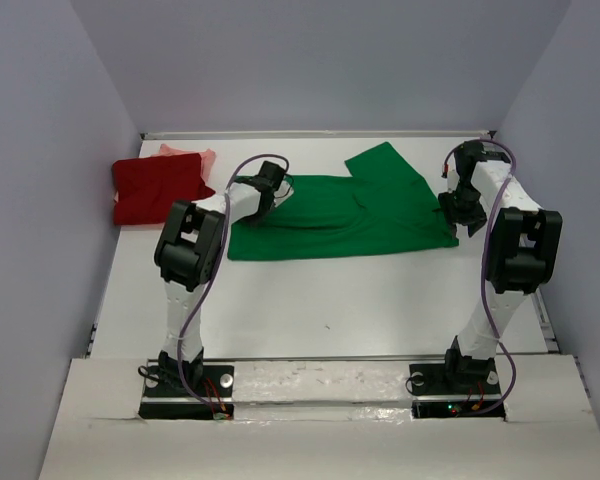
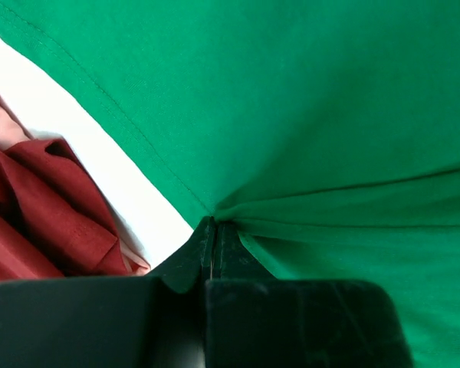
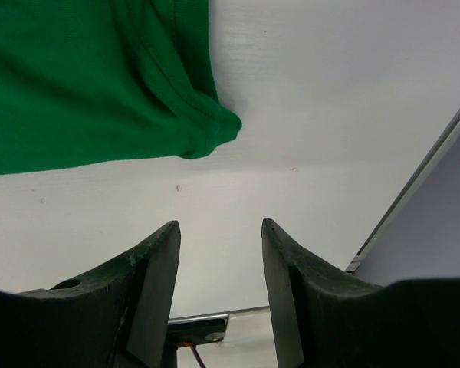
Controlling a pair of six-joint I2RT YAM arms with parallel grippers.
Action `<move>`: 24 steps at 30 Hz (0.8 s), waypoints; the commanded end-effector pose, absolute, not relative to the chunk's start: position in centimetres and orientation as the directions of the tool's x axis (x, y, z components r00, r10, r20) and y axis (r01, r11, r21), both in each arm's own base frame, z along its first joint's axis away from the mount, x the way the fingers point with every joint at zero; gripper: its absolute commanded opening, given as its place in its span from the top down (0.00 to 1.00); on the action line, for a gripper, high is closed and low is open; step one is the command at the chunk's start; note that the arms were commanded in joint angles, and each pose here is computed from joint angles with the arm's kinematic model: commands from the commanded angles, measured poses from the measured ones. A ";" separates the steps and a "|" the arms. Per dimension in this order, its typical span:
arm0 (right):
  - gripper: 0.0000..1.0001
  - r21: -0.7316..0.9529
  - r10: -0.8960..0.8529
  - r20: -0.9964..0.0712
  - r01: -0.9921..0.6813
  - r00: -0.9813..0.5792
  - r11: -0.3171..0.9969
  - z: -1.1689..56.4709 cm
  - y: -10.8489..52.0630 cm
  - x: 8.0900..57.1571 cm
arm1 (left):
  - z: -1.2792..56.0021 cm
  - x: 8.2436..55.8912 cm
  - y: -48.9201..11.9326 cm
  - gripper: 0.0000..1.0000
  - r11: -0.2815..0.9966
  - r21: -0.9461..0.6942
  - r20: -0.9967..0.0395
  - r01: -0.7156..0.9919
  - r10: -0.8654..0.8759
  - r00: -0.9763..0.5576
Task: Fold and stack the t-shirts
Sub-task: Fold the flattened tshirt in 1/3 of the way
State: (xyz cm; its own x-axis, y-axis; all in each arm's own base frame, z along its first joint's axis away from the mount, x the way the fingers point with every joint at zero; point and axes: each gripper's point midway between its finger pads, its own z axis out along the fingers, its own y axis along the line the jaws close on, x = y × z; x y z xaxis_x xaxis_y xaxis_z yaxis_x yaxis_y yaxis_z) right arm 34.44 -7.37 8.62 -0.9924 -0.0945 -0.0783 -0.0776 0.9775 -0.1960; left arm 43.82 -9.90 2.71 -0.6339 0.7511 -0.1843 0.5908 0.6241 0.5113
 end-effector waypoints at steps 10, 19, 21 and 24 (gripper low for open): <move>0.48 -0.173 -0.104 -0.151 -0.078 -0.983 0.982 10.1 -7.1 35.2 | 3.1 44.8 -9.7 0.93 0.630 0.537 -0.149 0.561 0.725 -0.672; 0.48 -0.177 -0.121 -0.148 -0.094 -0.982 0.980 10.1 -7.2 34.8 | 2.9 45.5 -9.2 0.32 0.629 0.570 -0.120 0.529 0.701 -0.703; 0.48 -0.176 -0.123 -0.150 -0.096 -0.981 0.980 10.1 -7.1 34.7 | 3.1 45.6 -9.1 0.25 0.630 0.574 -0.122 0.522 0.697 -0.707; 0.48 -0.175 -0.127 -0.156 -0.099 -0.980 0.980 10.2 -7.1 34.7 | 3.6 45.5 -8.8 0.10 0.625 0.592 -0.113 0.508 0.689 -0.716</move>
